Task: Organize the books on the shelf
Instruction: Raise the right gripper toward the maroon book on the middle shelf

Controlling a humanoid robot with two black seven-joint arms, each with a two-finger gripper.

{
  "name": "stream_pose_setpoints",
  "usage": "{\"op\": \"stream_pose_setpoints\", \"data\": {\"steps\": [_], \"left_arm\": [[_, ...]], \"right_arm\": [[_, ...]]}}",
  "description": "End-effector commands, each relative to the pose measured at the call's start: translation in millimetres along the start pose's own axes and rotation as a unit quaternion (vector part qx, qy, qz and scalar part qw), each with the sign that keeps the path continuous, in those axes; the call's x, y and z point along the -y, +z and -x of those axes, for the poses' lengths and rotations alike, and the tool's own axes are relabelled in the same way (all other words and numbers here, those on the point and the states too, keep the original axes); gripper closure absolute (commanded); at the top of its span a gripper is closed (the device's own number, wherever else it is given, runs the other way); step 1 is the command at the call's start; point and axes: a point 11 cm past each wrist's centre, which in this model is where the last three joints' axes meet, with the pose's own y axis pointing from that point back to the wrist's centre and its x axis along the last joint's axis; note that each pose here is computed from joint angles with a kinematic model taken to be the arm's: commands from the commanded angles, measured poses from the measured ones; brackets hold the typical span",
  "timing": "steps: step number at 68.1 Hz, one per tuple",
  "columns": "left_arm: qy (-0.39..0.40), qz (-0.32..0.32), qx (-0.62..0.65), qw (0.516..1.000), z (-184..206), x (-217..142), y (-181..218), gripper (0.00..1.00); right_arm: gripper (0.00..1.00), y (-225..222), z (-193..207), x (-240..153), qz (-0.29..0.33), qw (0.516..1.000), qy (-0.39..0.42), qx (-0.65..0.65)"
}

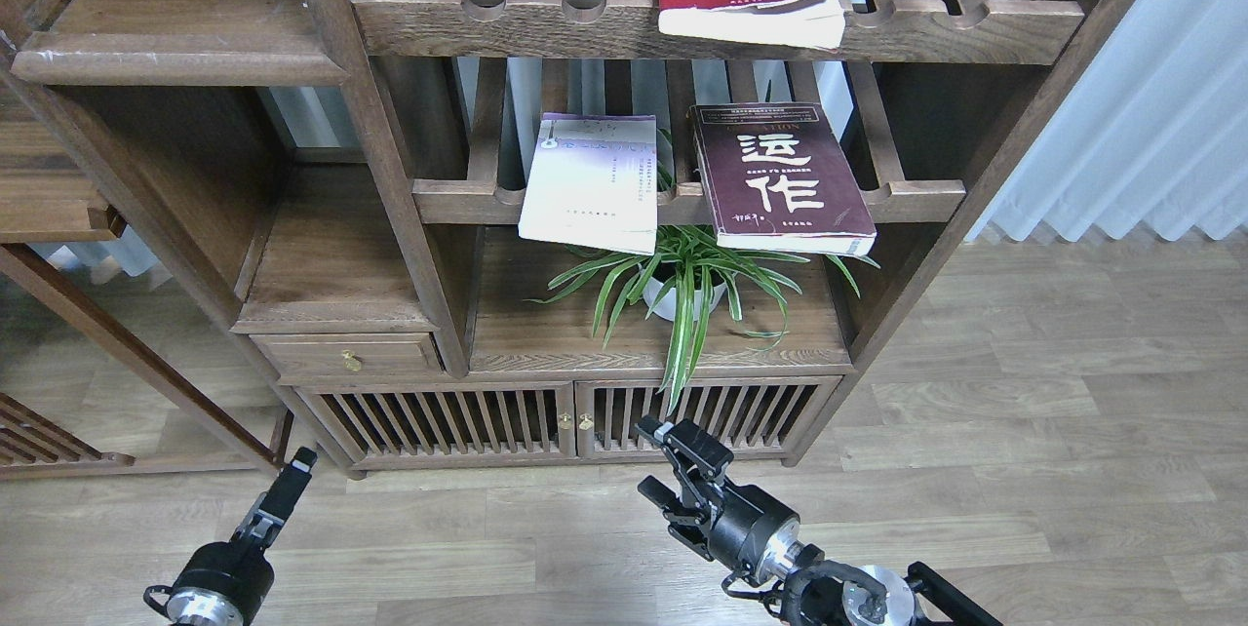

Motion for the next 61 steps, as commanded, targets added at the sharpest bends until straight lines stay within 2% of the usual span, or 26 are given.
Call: {"op": "stream_pose_setpoints", "data": {"steps": [1, 37, 49, 61], "left_arm": [[-0.039, 0.036, -0.030, 0.998, 26, -3, 14, 0.00], [-0.045, 0.036, -0.043, 0.997, 33, 2, 2, 0.00], [-0.052, 0.051, -0.036, 0.997, 36, 7, 17, 0.00], [-0.051, 0.043, -0.035, 0.997, 35, 7, 13, 0.00]], "right_arm": [[0.00, 3, 8, 2, 0.005, 1.000, -0.014, -0.003], [0.00, -8, 11, 9, 0.004, 1.000, -0.014, -0.021], [0.00, -28, 30, 31, 0.010, 0.998, -0.015, -0.061], [0.00, -33, 31, 34, 0.008, 0.998, -0.017, -0.067]]}}
